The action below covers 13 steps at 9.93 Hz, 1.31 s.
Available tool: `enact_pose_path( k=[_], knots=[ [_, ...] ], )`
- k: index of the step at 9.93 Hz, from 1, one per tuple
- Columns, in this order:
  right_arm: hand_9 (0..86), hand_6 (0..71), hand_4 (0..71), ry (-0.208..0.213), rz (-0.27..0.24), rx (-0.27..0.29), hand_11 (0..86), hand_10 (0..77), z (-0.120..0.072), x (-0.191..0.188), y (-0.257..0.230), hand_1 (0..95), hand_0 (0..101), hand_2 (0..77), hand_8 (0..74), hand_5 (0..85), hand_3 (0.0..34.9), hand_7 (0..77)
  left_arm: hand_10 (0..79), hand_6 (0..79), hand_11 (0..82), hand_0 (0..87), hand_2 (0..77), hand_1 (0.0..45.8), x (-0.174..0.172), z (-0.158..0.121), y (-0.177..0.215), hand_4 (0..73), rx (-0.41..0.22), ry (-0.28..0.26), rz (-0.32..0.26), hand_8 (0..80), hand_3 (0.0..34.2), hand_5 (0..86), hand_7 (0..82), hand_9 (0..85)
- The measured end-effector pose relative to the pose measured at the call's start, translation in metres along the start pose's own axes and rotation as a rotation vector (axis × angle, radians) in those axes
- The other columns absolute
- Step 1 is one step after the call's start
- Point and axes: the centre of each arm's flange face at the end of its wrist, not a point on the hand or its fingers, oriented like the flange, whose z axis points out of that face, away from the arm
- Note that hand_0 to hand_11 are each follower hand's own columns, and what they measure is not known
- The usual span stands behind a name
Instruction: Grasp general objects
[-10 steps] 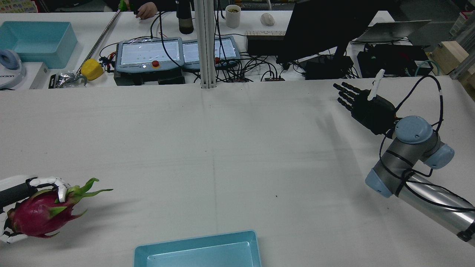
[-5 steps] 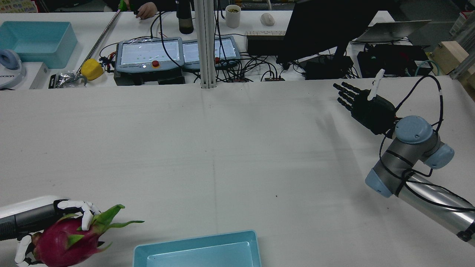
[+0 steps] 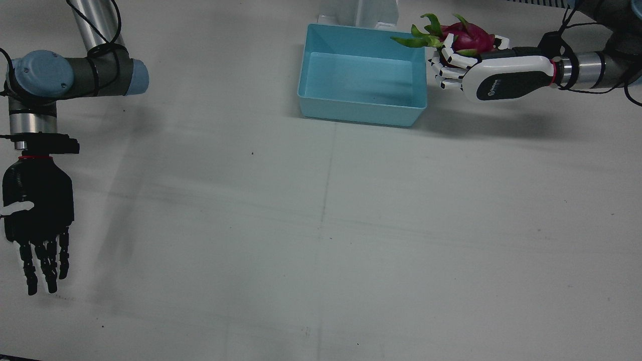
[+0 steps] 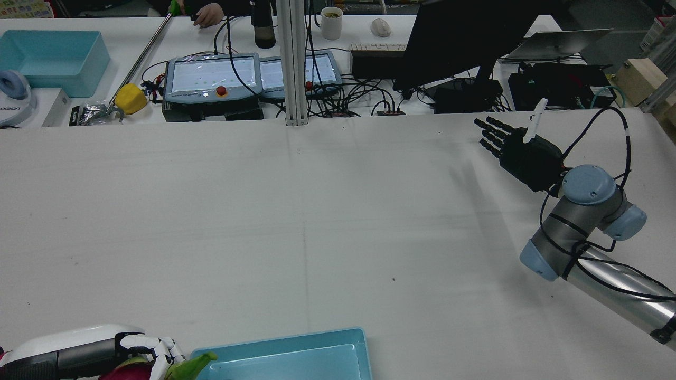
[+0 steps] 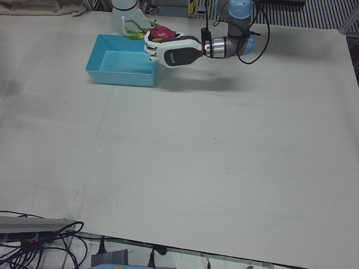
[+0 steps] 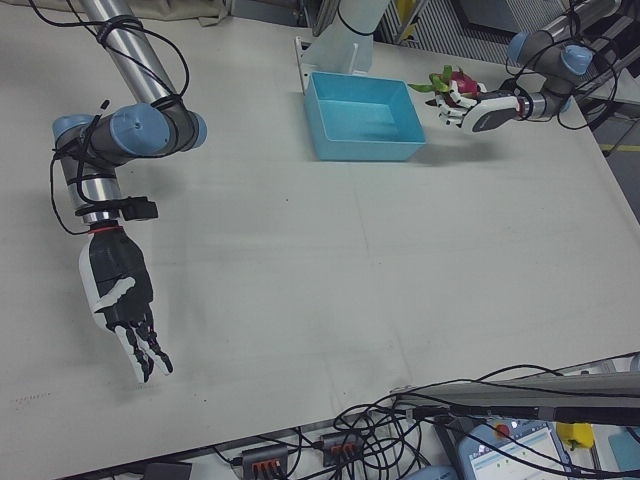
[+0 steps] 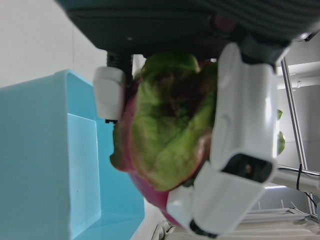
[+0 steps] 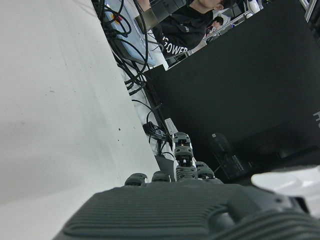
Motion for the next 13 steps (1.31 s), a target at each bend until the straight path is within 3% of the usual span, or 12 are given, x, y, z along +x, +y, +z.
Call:
enact_pose_path(
  k=[2,3,6,8,11,12,13],
  knots=[
    [1.1,0.0,0.0,0.000,0.000,0.000,1.1,0.0,0.000,0.000,0.000,6.5,1,2.2,0.0,0.0,0.0,0.0,74.2,19.6,76.9,79.7,55.6,0.0,-0.001,0.019,0.006,14.7,0.002,0.062,-0.037,8.2,1.4,53.5,48.0,75.3],
    [1.1,0.0,0.0,0.000,0.000,0.000,0.5,0.0,0.000,0.000,0.000,6.5,1,2.2,0.0,0.5,0.0,0.0,74.2,19.6,76.9,79.9,55.6,0.0,-0.011,0.045,0.013,15.3,-0.001,0.100,-0.074,8.2,1.4,53.5,48.0,75.3],
    [1.1,0.0,0.0,0.000,0.000,0.000,1.1,0.0,0.000,0.000,0.000,6.5,1,2.2,0.0,0.5,0.0,0.0,74.2,19.6,76.9,79.7,55.6,0.0,-0.059,0.173,0.057,15.3,-0.021,0.165,-0.194,8.2,1.4,53.5,48.0,75.3],
    [1.1,0.0,0.0,0.000,0.000,0.001,0.5,0.0,0.000,0.000,0.000,6.5,1,2.2,0.0,0.5,0.0,0.0,74.2,19.6,76.4,79.9,55.6,0.0,-0.067,0.223,0.076,15.3,-0.020,0.176,-0.218,8.2,1.4,53.5,48.0,75.3],
    [1.1,0.0,0.0,-0.001,0.000,0.001,0.5,0.0,0.000,0.000,-0.001,6.5,1,2.2,0.0,0.5,0.0,0.0,74.2,19.6,76.9,79.3,55.6,0.0,-0.057,0.251,0.082,15.3,-0.017,0.185,-0.219,8.2,0.7,54.5,48.5,75.3],
    [1.1,0.0,0.0,-0.001,0.000,0.001,0.5,0.0,0.000,0.000,-0.001,6.5,1,2.2,0.0,0.5,0.0,0.0,74.2,20.2,76.9,74.5,55.6,0.0,-0.050,0.254,0.079,20.2,-0.012,0.175,-0.207,8.2,0.5,46.9,48.0,74.7],
    [1.1,0.0,0.0,-0.001,0.000,0.001,0.5,0.0,0.000,0.000,-0.001,6.5,1,2.2,0.0,0.5,0.0,0.0,74.2,20.2,76.9,74.5,55.6,0.0,-0.039,0.254,0.074,20.2,-0.013,0.158,-0.186,8.2,0.5,46.9,48.0,74.7]
  ],
)
